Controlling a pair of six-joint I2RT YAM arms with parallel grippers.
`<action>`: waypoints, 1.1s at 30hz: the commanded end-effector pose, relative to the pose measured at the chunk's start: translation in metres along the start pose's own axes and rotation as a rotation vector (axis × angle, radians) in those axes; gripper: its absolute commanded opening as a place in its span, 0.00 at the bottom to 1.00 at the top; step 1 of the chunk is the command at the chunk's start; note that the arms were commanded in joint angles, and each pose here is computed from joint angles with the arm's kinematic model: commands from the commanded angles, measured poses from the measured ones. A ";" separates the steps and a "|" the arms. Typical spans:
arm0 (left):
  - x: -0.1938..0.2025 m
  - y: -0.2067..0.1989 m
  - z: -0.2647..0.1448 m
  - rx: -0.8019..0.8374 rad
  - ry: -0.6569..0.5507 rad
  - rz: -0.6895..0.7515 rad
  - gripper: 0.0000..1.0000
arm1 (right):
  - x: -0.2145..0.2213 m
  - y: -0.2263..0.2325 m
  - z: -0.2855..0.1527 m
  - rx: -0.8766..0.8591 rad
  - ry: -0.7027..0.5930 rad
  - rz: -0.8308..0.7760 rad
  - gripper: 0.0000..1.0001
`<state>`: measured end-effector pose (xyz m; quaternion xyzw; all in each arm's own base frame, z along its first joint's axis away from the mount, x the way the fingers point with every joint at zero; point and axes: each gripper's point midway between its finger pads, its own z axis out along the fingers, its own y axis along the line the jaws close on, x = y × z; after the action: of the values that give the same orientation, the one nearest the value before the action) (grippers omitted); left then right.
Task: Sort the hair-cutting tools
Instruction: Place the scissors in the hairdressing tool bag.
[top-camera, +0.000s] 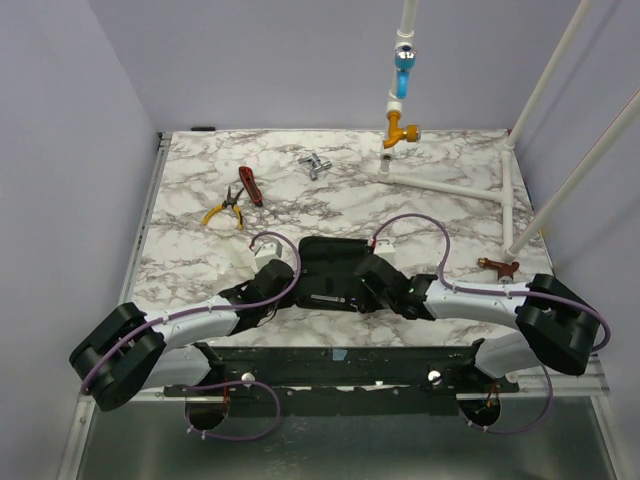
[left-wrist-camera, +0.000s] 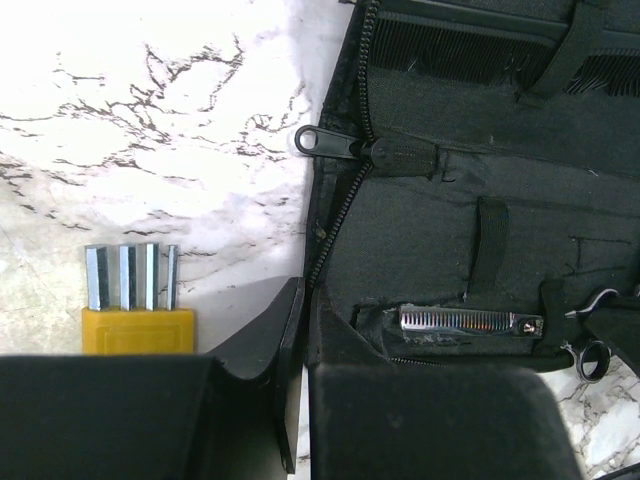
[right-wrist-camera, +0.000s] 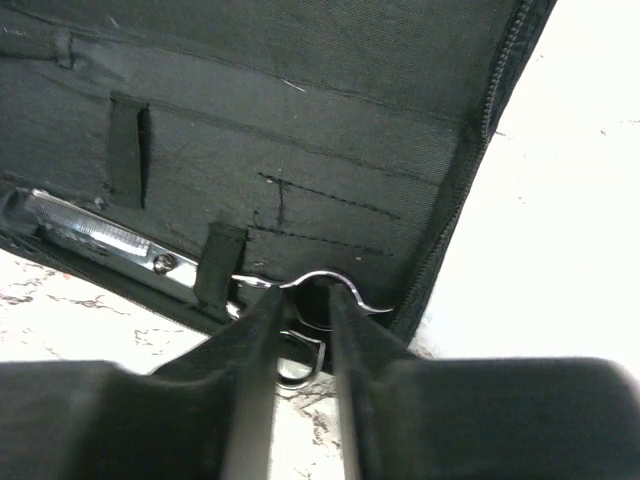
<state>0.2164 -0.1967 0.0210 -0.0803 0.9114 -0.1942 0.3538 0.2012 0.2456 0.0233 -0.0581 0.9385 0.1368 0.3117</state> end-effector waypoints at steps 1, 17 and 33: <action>0.016 0.008 -0.007 -0.022 0.070 0.032 0.00 | 0.002 -0.019 -0.013 0.082 0.019 -0.024 0.38; 0.012 0.003 -0.007 -0.012 0.064 0.040 0.00 | 0.026 0.035 -0.042 -0.272 0.134 0.045 0.47; 0.020 0.005 -0.009 0.012 0.083 0.054 0.00 | 0.014 0.019 -0.013 -0.126 0.052 0.082 0.48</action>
<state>0.2096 -0.1959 0.0214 -0.0717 0.9168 -0.1924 0.3425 0.1624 0.2626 0.0332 -0.0615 0.9400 0.2325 0.2420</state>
